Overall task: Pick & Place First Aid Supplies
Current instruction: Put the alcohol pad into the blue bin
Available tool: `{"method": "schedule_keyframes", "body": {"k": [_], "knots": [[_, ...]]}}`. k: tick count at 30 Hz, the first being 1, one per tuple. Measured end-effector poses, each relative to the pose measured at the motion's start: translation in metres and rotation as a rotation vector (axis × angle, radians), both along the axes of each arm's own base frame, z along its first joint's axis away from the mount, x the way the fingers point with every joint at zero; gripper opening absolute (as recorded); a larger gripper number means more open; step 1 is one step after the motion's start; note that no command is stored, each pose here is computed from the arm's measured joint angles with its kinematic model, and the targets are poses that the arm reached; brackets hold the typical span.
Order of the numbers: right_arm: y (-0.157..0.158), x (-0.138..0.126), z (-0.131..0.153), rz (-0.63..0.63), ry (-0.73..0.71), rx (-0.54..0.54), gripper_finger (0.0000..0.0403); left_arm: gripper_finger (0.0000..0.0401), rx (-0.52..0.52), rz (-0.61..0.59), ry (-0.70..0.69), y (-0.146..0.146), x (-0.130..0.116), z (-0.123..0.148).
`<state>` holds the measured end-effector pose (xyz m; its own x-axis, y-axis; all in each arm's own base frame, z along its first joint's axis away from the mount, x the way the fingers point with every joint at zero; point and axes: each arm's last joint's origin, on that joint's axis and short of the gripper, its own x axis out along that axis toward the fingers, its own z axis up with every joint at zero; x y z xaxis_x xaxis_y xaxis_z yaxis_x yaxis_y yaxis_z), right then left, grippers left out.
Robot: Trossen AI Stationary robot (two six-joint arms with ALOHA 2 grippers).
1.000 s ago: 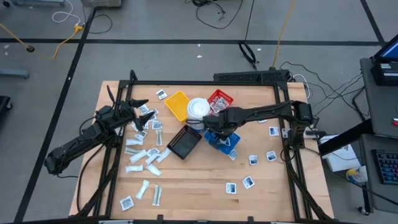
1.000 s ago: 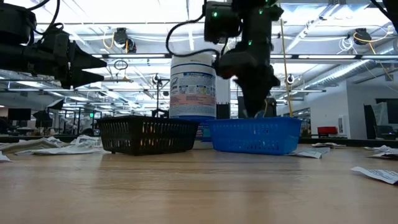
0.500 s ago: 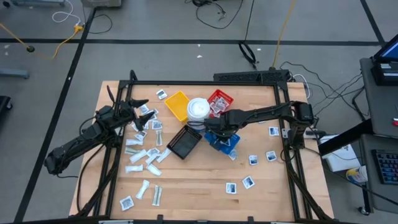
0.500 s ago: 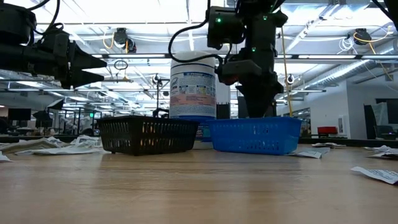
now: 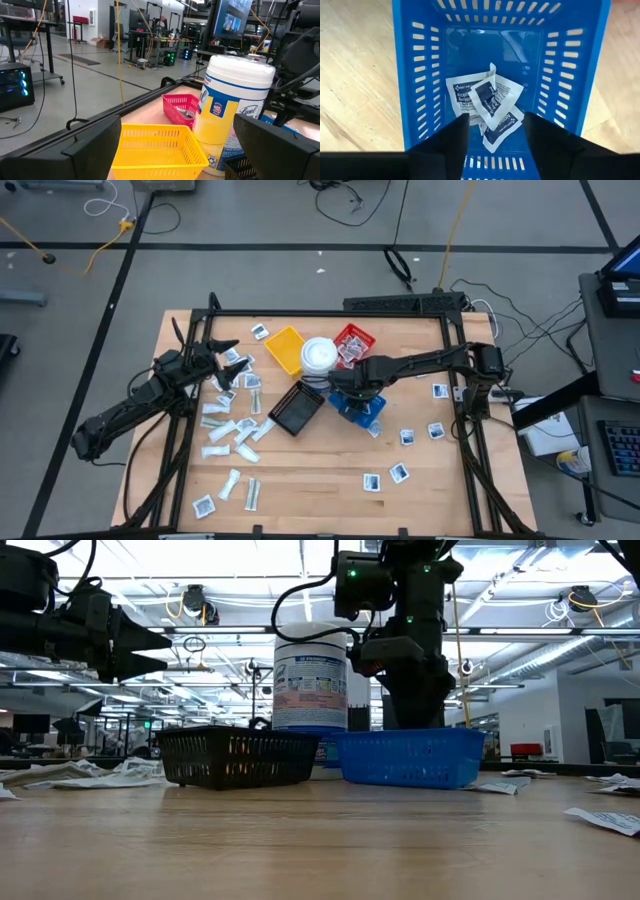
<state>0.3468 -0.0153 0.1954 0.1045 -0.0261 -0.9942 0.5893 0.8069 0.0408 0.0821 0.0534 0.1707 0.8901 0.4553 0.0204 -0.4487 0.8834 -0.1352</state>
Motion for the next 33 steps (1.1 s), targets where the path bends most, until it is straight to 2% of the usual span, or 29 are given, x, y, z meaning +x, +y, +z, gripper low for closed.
{"method": "schedule_keyframes", "body": {"k": [2, 13, 17, 33], "knots": [[0.002, -0.002, 0.001, -0.025, 0.013, 0.003, 0.0187, 0.0392, 0.000, 0.001, 0.000, 0.000, 0.000, 0.000], [0.026, -0.033, 0.043, -0.110, 0.027, 0.012, 0.0161, 0.0392, 0.000, 0.001, 0.000, 0.000, 0.000, 0.000], [0.035, -0.037, 0.048, -0.161, 0.020, 0.016, 0.0156, 0.0392, 0.000, 0.000, 0.000, 0.000, 0.000, 0.000], [0.076, -0.105, 0.032, -0.388, 0.081, 0.031, 0.0138, 0.0392, 0.000, 0.000, 0.000, 0.000, 0.000, 0.000]]}}
